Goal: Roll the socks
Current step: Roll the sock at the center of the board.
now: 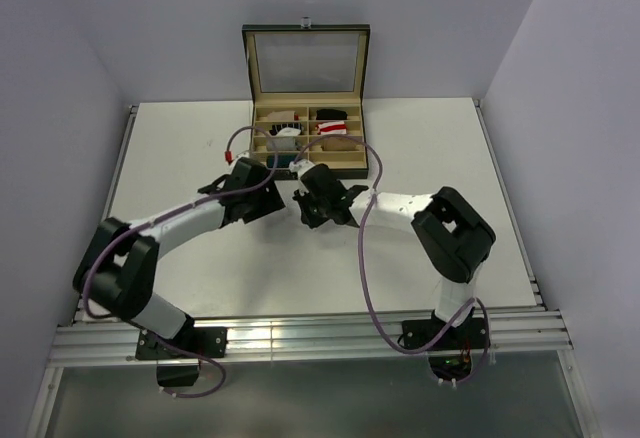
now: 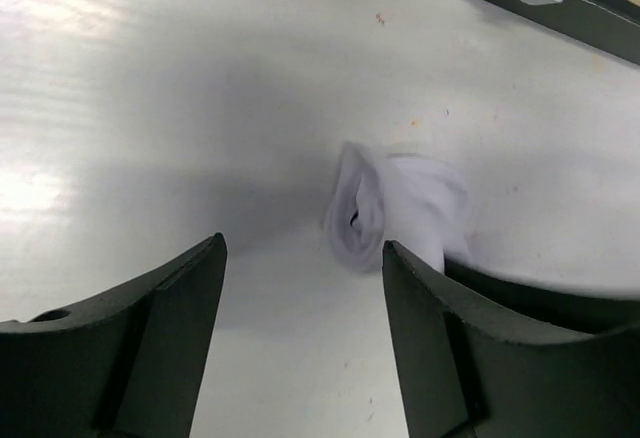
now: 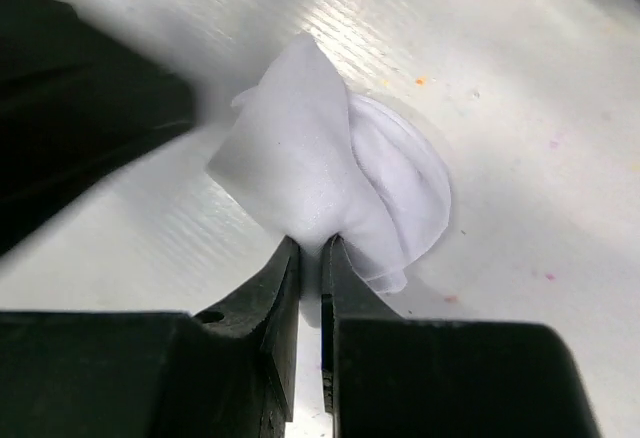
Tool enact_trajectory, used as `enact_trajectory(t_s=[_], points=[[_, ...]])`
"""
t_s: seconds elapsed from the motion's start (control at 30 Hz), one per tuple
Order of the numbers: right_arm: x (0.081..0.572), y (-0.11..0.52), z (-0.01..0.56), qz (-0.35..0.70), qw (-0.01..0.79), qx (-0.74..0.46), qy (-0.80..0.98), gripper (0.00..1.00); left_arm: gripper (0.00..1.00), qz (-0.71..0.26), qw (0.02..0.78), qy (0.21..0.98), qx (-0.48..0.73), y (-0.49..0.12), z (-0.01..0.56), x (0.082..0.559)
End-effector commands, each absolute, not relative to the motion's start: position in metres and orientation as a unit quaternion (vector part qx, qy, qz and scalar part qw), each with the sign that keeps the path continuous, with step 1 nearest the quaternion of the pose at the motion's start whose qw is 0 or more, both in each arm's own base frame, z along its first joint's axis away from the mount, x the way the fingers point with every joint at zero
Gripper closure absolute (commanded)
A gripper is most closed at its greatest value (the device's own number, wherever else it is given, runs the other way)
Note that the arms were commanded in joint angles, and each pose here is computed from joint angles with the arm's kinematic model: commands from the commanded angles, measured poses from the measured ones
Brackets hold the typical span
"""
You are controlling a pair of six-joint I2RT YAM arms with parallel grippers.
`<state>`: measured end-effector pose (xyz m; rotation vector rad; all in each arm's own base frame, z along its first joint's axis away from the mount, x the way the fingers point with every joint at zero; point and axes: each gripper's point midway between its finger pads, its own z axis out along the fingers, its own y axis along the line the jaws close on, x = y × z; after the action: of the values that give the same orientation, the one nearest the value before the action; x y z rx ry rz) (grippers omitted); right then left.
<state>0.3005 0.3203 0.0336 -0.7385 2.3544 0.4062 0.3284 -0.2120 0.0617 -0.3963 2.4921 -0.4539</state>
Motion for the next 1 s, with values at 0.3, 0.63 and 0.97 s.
enact_trajectory(t_s=[0.3,0.63,0.97], points=[[0.225,0.316,-0.007,0.402,-0.035,-0.132,0.905,1.00,0.33,-0.228,0.300,0.914,-0.151,-0.210,0.063,0.292],[0.226,0.320,-0.013,0.420,-0.056,-0.104,0.900,1.00,0.36,-0.237,0.295,0.915,-0.141,-0.232,0.055,0.314],[0.236,0.317,-0.012,0.407,-0.020,-0.111,0.907,0.86,0.39,-0.188,0.232,0.945,-0.131,-0.226,0.014,0.299]])
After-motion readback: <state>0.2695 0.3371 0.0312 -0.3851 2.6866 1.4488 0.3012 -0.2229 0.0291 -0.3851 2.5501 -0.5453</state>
